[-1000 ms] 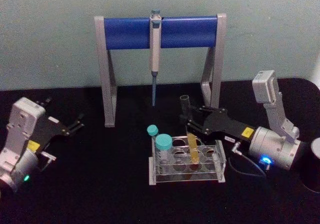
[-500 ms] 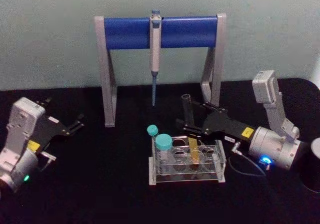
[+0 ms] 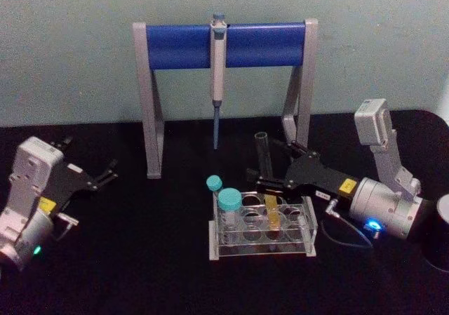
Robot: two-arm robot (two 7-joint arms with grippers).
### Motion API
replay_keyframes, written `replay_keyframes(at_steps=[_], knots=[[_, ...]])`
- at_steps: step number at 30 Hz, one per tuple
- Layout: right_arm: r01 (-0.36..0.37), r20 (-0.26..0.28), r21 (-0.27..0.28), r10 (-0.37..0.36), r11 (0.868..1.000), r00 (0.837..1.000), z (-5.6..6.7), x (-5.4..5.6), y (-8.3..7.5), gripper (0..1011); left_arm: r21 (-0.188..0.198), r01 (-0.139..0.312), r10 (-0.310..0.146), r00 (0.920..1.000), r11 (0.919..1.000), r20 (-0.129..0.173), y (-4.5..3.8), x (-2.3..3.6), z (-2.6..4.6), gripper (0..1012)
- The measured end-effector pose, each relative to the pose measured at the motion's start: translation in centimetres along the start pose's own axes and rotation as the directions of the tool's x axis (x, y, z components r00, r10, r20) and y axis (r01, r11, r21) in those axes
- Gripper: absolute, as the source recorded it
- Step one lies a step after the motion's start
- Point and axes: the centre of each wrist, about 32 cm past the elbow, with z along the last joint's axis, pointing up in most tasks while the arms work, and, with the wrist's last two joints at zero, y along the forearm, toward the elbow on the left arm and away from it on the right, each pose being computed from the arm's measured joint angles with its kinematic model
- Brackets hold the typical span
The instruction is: Pick up the test tube from the test tube rack, shake it, then place it back into the test tube rack.
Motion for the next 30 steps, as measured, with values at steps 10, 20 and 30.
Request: replay_keyframes(at_steps=[10, 20, 30], knots=[[0.082, 0.055, 0.087, -0.087, 0.993, 0.995, 1.0, -0.7, -1.2, 1000, 0.0, 0.0, 0.0, 1.0, 1.0, 0.0, 0.0, 0.0, 0.0, 1001], [0.299, 0.091, 0.13, -0.311, 0.945, 0.946, 2.4, -1.7, -4.0, 1000, 0.0, 0.0, 0.0, 1.0, 1.0, 0.0, 0.0, 0.0, 0.0, 1001], [0.452, 0.06, 0.003, -0.451, 0.892, 0.89, 0.8, -1.5, -4.8, 1000, 0.0, 0.0, 0.0, 1.0, 1.0, 0.0, 0.0, 0.0, 0.0, 1001]])
